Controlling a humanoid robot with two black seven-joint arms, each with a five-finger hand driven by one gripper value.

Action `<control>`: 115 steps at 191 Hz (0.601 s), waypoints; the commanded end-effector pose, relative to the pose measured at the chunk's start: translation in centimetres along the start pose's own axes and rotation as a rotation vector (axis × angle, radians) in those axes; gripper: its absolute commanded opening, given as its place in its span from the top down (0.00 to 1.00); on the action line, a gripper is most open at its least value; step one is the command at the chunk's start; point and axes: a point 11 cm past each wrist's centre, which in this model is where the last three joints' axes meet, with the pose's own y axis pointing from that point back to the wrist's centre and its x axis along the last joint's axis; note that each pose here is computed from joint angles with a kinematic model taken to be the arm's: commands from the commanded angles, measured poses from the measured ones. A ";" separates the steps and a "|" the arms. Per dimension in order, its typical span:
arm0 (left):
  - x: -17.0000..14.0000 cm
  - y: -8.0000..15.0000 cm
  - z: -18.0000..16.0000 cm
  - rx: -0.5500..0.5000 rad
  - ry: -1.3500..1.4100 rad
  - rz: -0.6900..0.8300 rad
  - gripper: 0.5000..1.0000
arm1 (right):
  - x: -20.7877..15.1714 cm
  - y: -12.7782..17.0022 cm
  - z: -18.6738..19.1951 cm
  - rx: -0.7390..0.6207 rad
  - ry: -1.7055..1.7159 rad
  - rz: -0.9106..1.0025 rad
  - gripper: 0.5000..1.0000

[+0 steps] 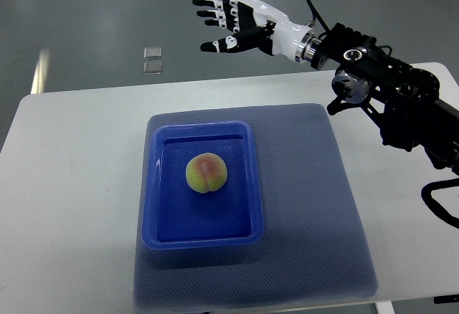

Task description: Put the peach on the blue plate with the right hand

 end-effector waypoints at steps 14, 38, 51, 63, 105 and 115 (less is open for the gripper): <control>-0.2 0.0 0.0 0.001 -0.004 -0.005 0.00 | 5.3 5.1 1.9 0.195 -0.403 0.275 0.14; -0.3 0.0 0.0 0.001 -0.004 -0.008 0.00 | 5.7 7.5 5.6 0.222 -0.597 0.380 0.14; -0.3 0.0 0.0 0.001 -0.006 -0.009 0.00 | 5.5 8.6 7.5 0.219 -0.661 0.418 0.14; -0.3 0.0 0.0 0.001 -0.004 -0.008 0.00 | 5.5 9.0 8.2 0.216 -0.680 0.434 0.14; -0.3 0.0 0.0 0.001 -0.006 -0.009 0.00 | 7.0 11.0 10.4 0.188 -0.708 0.529 0.14; -0.3 0.0 0.0 0.001 -0.006 -0.009 0.00 | 7.3 11.1 10.4 0.186 -0.704 0.536 0.14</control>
